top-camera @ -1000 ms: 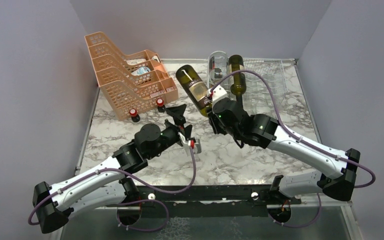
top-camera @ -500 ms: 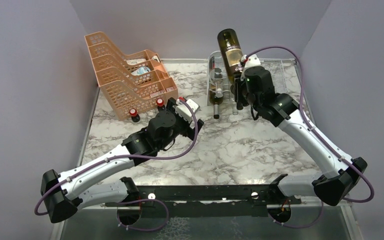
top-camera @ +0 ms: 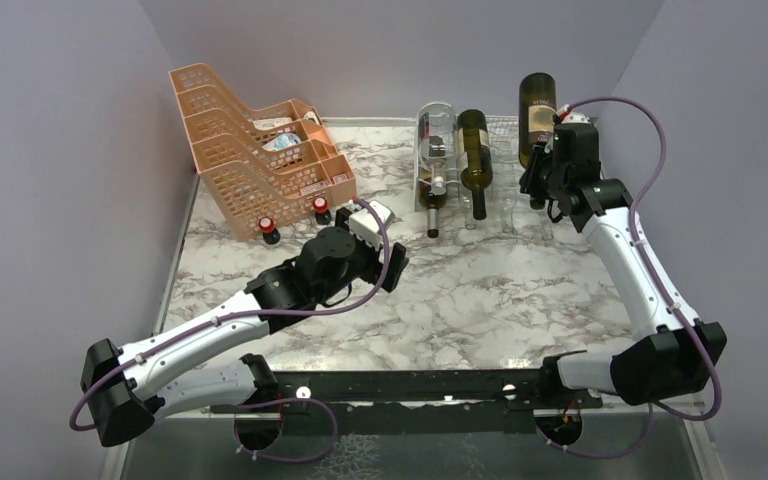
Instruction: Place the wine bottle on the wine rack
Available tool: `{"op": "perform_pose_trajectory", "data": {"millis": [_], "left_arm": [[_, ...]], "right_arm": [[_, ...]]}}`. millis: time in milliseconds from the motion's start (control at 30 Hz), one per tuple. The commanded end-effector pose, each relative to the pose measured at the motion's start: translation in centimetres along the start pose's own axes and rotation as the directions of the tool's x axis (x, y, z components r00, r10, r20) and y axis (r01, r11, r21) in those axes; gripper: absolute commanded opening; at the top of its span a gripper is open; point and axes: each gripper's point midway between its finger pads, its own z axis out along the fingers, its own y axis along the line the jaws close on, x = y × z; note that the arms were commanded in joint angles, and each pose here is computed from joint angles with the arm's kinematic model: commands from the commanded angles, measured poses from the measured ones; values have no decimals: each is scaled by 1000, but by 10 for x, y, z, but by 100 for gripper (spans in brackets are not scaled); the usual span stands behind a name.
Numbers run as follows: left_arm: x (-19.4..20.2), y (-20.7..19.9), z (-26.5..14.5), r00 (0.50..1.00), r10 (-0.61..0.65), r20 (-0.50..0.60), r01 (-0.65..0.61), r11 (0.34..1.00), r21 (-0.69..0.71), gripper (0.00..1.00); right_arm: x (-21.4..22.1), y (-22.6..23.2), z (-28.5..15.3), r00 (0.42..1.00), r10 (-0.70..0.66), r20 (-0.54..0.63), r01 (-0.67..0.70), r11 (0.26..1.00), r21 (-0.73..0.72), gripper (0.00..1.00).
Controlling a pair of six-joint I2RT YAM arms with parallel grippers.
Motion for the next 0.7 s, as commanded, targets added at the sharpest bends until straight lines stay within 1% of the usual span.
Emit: {"op": "perform_pose_trajectory", "data": {"millis": [0, 233, 333, 667], "left_arm": [[-7, -11, -1, 999, -52, 12, 51, 998, 48, 99], [-9, -11, 0, 994, -105, -2, 105, 994, 32, 99], [-9, -10, 0, 992, -125, -10, 125, 992, 19, 99], [-10, -8, -2, 990, -142, -8, 142, 990, 5, 99]], "right_arm": [[5, 3, 19, 997, 81, -19, -82, 992, -92, 1], [33, -6, 48, 988, 87, -124, -99, 991, -88, 1], [43, -2, 55, 985, 70, -156, -90, 989, -119, 1], [41, -1, 84, 990, 28, -138, -47, 990, -130, 1]]}}
